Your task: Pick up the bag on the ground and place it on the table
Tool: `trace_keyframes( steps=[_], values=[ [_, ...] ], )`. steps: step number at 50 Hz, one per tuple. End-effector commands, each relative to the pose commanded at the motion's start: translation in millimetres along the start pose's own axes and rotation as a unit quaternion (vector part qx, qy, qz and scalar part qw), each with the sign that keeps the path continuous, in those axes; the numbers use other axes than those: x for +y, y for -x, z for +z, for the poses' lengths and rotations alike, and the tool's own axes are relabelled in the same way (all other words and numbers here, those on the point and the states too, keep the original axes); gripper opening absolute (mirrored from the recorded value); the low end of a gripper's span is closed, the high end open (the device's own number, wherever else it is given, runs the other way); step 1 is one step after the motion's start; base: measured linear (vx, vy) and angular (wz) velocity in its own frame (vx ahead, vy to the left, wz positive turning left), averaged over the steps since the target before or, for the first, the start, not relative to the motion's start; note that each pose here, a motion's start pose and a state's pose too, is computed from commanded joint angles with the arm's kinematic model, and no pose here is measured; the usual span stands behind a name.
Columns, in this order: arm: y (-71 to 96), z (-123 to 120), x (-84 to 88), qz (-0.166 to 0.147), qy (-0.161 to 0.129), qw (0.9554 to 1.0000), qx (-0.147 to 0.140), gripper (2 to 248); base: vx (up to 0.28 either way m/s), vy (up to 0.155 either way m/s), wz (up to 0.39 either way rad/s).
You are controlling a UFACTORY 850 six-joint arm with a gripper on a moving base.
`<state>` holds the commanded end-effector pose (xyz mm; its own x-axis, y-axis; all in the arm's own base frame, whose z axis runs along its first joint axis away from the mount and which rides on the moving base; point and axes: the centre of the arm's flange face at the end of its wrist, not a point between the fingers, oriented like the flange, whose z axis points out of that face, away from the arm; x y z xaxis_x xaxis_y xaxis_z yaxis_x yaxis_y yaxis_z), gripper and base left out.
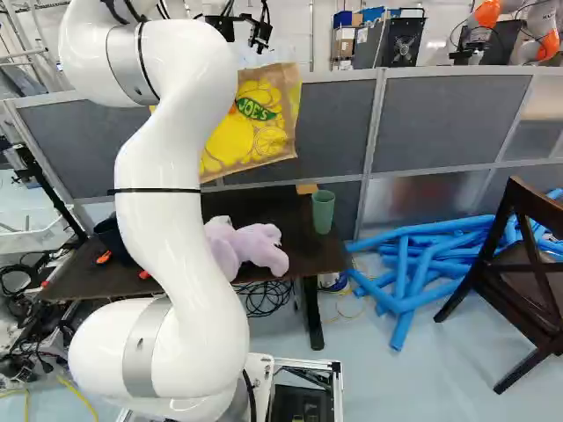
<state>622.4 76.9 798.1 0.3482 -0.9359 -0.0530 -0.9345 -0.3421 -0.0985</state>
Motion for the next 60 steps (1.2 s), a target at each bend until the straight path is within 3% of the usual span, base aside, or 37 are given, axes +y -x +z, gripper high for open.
trace_keyframes(
  steps=[16,34,60],
  values=[
    [-1.8,0.5,-4.0,0.084,-0.004,0.9964,0.001,22,0.0,0.0,0.0],
    [-2.2,0.6,-4.9,0.175,-0.005,0.9845,0.0,22,0.0,0.0,0.0],
    [-2.2,0.6,-4.9,0.188,-0.005,0.9822,0.0,22,0.0,0.0,0.0]
  ],
)
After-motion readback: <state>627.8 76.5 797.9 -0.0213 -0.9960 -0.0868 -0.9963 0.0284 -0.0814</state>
